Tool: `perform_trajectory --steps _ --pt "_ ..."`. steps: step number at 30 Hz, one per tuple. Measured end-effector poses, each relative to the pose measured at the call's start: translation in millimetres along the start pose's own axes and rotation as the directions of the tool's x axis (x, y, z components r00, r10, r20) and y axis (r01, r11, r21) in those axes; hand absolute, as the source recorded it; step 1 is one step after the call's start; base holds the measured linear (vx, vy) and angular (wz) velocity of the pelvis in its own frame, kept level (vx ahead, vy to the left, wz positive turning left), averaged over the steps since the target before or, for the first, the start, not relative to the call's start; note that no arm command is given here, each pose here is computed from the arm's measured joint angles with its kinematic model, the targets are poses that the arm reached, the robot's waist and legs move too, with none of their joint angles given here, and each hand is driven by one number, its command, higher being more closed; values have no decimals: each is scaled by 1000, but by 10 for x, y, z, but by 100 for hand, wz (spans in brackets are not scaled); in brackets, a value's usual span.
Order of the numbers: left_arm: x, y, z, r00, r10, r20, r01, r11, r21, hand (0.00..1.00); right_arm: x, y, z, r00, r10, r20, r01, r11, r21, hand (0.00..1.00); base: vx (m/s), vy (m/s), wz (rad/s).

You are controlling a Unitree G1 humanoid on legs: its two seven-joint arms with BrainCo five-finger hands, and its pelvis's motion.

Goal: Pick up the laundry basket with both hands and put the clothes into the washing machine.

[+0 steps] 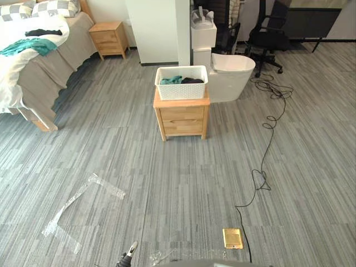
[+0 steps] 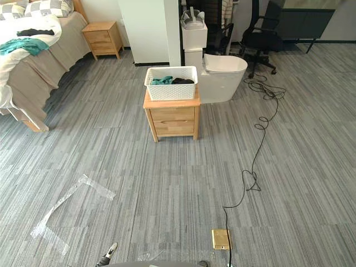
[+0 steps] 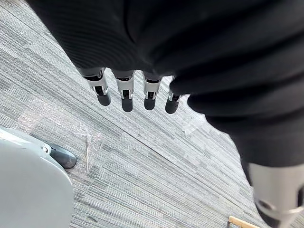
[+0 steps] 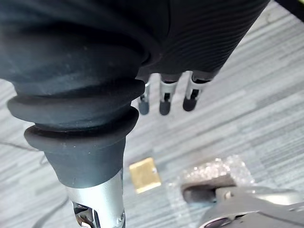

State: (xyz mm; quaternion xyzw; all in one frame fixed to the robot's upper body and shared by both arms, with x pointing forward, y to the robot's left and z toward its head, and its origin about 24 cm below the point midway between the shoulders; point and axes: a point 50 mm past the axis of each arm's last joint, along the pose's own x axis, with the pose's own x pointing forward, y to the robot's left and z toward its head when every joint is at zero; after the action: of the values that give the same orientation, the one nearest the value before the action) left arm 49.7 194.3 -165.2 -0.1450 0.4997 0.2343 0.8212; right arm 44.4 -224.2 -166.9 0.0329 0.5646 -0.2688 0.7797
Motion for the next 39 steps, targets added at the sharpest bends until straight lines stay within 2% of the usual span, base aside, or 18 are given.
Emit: perform_trajectory --steps 13,28,39 --pt "1 10 44 999 20 34 -20 1000 -12 0 -4 77 55 999 18 27 -18 1000 11 0 -20 10 0" --pt "24 -54 148 998 4 68 -3 1000 -20 0 -39 356 156 995 87 58 -88 996 15 0 0 0 0" --pt "27 -33 155 997 17 69 -15 999 -42 0 -37 353 158 995 83 53 -86 995 49 0 0 0 1"
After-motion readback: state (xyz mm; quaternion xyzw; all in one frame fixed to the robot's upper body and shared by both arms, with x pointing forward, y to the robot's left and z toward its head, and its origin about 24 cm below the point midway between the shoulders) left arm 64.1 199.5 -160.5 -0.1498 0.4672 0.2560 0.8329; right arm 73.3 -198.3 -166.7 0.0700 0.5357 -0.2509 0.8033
